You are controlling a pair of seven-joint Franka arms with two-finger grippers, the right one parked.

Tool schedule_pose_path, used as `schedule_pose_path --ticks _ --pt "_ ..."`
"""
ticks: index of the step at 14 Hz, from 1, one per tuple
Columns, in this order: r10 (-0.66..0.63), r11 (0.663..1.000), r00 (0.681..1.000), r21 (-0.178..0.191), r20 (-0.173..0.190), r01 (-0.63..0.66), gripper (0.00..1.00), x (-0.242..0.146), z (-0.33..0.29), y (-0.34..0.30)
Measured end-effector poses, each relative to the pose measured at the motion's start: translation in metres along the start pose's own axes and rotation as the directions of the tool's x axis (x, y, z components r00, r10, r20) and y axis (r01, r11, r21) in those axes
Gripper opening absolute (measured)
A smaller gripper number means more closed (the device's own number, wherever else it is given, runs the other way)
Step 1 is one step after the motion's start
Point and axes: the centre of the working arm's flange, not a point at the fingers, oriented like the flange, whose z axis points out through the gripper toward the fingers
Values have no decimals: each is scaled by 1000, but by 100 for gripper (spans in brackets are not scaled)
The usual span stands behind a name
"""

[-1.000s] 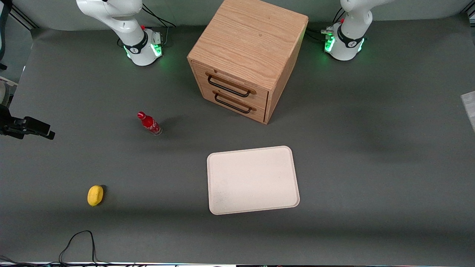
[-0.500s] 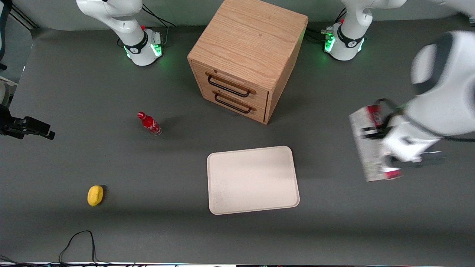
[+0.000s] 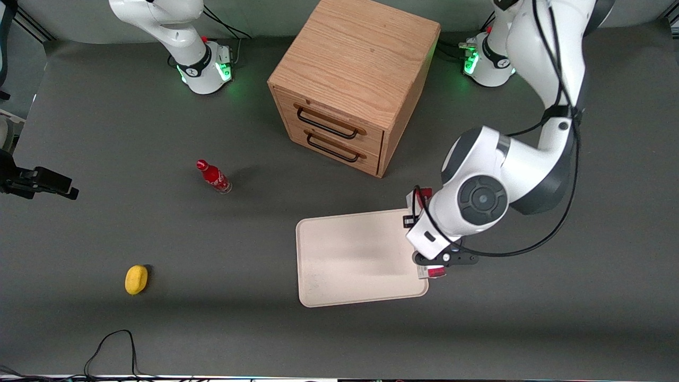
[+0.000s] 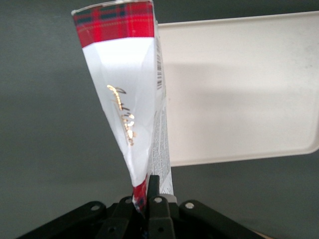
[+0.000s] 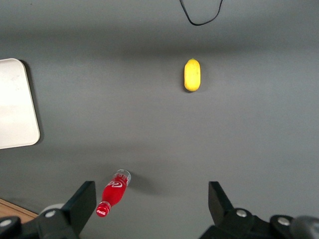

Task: Place red cookie box on tray
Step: 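Carry the held cookie box over the white tray, then lower the cookie box onto the tray and open the left gripper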

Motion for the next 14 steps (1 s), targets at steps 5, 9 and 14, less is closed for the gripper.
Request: schedule_pose_path --ticks 5,9,14 --pt "6 1000 997 -15 -75 -7 5 20 69 5" --pt "8 1000 997 -17 -76 -9 5 15 109 4" --pt "-7 1000 996 -25 -88 5 5 11 136 3"
